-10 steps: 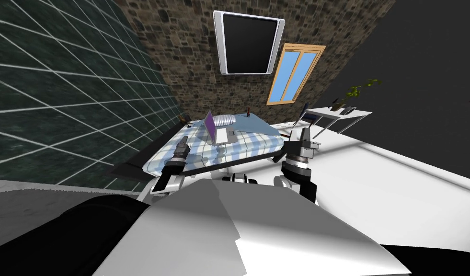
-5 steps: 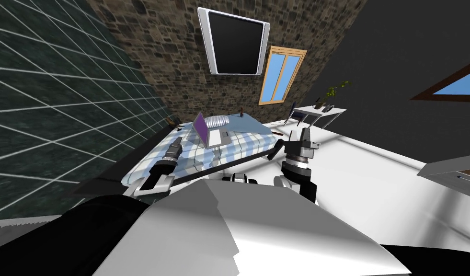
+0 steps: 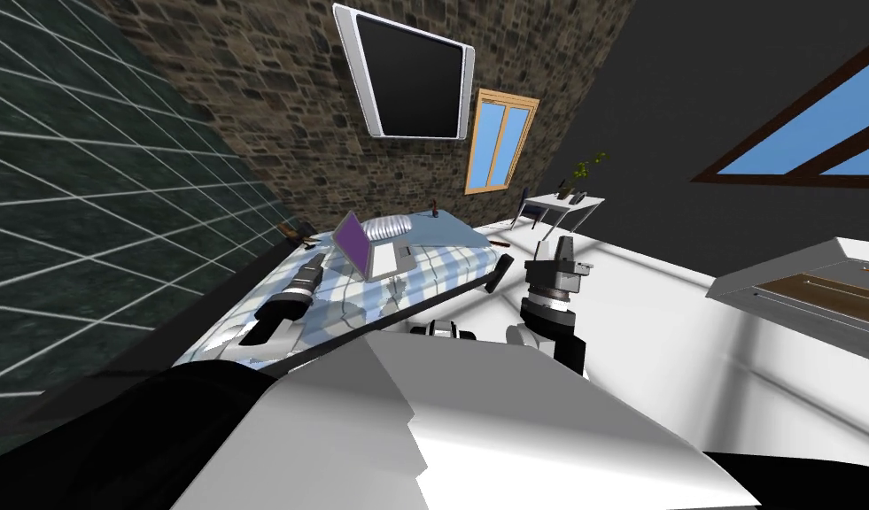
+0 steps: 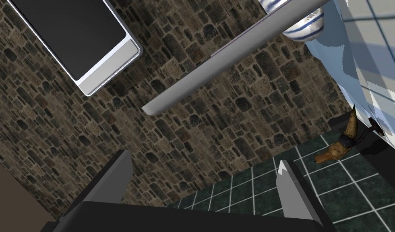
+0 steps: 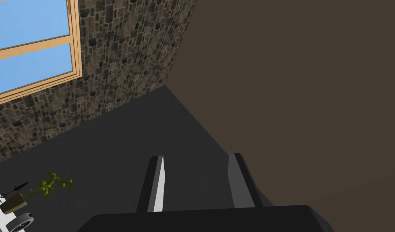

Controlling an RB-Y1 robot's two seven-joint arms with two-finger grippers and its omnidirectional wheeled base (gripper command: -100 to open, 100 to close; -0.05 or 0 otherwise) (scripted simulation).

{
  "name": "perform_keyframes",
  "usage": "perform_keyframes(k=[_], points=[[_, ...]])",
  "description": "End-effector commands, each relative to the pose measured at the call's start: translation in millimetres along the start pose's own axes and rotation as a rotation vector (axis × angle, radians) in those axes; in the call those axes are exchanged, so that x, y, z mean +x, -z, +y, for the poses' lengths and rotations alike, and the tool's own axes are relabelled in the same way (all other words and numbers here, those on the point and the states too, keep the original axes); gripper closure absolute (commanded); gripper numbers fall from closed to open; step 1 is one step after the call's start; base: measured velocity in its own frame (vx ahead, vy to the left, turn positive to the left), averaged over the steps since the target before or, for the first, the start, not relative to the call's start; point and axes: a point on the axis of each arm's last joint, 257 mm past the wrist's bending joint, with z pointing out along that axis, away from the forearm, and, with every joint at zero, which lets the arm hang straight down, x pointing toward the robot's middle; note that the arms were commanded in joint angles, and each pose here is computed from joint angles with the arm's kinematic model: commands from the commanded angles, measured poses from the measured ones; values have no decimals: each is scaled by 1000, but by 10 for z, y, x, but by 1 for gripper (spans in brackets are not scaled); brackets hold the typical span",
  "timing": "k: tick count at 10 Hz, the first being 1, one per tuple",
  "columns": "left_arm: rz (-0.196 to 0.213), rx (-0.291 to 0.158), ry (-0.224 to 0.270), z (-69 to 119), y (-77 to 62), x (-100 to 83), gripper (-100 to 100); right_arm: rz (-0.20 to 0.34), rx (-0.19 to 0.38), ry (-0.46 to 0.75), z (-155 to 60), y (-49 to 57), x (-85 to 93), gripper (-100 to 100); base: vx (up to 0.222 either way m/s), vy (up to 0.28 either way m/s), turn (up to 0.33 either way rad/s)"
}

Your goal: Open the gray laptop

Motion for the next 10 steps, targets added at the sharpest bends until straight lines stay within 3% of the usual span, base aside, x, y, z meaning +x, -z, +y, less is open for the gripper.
perform_keyframes(k=[1, 8, 9, 10], points=[[-25, -61, -58, 159, -2, -269, -100, 0, 0, 0, 0, 0, 0, 0, 53, -46, -137], [-101, -181, -190, 329, -65, -982, -100, 0, 0, 0, 0, 0, 0, 0, 44, -38, -159], [-92, -168, -178, 299, -74, -919, -100, 0, 0, 0, 0, 0, 0, 0, 24, -13, -39], [-97, -173, -180, 259, -77, -970, -100, 0, 0, 0, 0, 0, 0, 0, 62, 42, -16]])
